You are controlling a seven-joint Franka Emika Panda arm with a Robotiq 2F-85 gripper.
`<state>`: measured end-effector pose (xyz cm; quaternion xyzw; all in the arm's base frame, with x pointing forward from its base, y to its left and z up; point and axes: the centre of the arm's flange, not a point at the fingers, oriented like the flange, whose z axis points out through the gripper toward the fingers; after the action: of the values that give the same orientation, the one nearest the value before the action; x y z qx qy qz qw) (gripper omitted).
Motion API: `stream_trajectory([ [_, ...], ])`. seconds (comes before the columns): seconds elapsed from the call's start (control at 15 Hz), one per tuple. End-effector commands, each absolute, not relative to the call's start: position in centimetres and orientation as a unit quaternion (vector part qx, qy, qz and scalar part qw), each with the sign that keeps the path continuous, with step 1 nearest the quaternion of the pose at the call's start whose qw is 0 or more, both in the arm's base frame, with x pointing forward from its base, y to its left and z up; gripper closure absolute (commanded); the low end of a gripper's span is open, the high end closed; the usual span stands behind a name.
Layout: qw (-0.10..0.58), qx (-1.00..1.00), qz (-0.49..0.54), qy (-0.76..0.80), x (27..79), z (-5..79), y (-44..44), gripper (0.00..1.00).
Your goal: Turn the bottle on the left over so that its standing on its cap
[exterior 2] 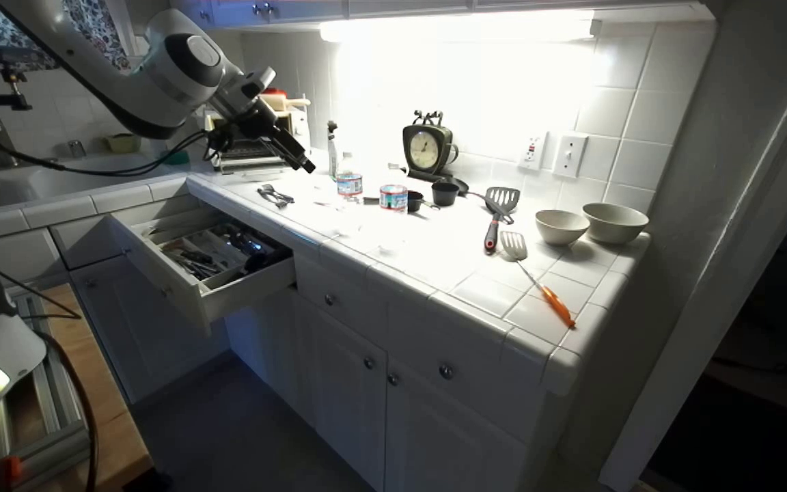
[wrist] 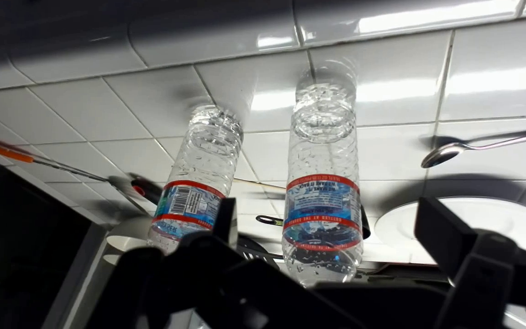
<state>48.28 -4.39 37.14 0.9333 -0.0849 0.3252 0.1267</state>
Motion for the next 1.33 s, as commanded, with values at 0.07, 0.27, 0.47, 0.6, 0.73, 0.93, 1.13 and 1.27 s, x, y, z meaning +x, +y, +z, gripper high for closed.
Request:
stream_trajectory([
  [0.07, 0.15, 0.929, 0.334, -0.055, 50.4, 33.8, -3.5, 0.0],
  [0.27, 0.165, 0.927, 0.332, -0.051, 51.4, 32.9, -3.5, 0.0],
  [0.47, 0.174, 0.925, 0.332, -0.065, 52.4, 31.7, -3.9, 0.0],
  [0.6, 0.179, 0.919, 0.342, -0.076, 53.0, 30.7, -4.0, 0.0],
  [0.73, 0.18, 0.915, 0.351, -0.083, 53.6, 29.8, -3.9, 0.0],
  [0.93, 0.184, 0.91, 0.359, -0.093, 54.4, 29.1, -3.9, 0.0],
  [1.13, 0.187, 0.906, 0.368, -0.096, 55.2, 28.0, -4.0, 0.0],
  [1.27, 0.187, 0.902, 0.379, -0.093, 55.8, 27.4, -4.0, 0.0],
])
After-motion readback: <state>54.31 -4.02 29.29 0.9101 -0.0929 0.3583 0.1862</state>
